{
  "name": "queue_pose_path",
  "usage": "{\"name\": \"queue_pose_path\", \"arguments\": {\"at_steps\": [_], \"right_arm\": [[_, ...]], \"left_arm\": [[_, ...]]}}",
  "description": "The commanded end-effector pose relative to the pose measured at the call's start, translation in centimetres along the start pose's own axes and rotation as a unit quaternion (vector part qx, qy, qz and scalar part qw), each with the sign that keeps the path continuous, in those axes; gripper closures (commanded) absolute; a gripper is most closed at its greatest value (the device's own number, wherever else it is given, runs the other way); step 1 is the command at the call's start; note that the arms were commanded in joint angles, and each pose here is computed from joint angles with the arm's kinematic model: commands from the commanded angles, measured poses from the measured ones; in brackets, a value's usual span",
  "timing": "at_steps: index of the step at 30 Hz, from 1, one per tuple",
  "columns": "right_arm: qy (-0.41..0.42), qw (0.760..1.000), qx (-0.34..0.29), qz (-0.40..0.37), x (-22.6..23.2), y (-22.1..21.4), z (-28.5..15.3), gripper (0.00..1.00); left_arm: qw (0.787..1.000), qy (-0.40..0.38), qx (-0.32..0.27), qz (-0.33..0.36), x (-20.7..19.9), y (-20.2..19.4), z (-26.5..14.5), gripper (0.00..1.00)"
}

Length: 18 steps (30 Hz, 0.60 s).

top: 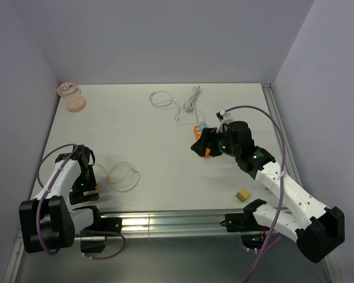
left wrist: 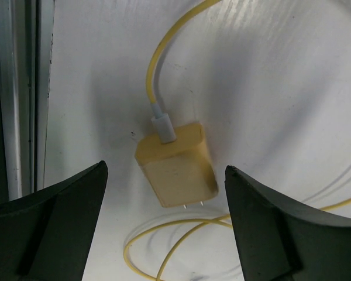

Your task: Insert the plug

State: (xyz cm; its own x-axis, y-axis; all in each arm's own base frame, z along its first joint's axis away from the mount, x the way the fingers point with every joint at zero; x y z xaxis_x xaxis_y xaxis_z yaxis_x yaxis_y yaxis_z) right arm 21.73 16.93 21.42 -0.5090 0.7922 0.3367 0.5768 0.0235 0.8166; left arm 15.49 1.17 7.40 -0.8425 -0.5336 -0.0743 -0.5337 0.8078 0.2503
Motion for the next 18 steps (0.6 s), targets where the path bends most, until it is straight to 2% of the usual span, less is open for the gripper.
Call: {"name": "queue_pose_path", "arguments": {"at_steps": [1,8,13,16,18], "right_arm": [[0.005,1.0,-0.022,-0.015,0.31,0.63,-0.17,0.18],[0.001,1.0,-0.018,-0.015,0.23,0.48,0.05,0.18],[-0.005,1.0,-0.016,-0.017,0.14,0.55,0.08,0.18],[-0.011,1.0,-0.015,-0.018,0.0,0.6,0.13,0.18],[-0.014,1.0,-0.014,-0.018,-0.06,0.6,0.12,0.18]], "left_arm": [[1.0,-0.01,0.008,-0.023,-0.33,-0.2,0.39,0.14],[1.0,-0.011,0.002,-0.018,-0.41,-0.12,0.69,0.31],[1.0,-0.007,0.009,-0.008,-0.03,-0.35,1.24,0.52],[1.0,-0.013,0.02,0.003,0.0,-0.56,1.11,0.58],[0.999,-0.022,0.027,0.013,-0.07,-0.58,0.64,0.66]]}}
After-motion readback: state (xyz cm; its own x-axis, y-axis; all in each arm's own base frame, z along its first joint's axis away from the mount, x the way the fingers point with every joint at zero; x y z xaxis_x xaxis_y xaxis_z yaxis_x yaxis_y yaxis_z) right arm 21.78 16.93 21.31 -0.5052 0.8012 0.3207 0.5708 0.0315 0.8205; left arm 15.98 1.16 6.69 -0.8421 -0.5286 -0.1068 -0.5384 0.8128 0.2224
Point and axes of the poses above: each gripper's point midway between its finger pads, its own z axis out along the fingers, its own x axis along the line the jaws close on, y = z × x, the point moved 5 cm from there along -z, back along the fingers, and after that the axes turned 12 degrees about -z, right-handed, at the moved point
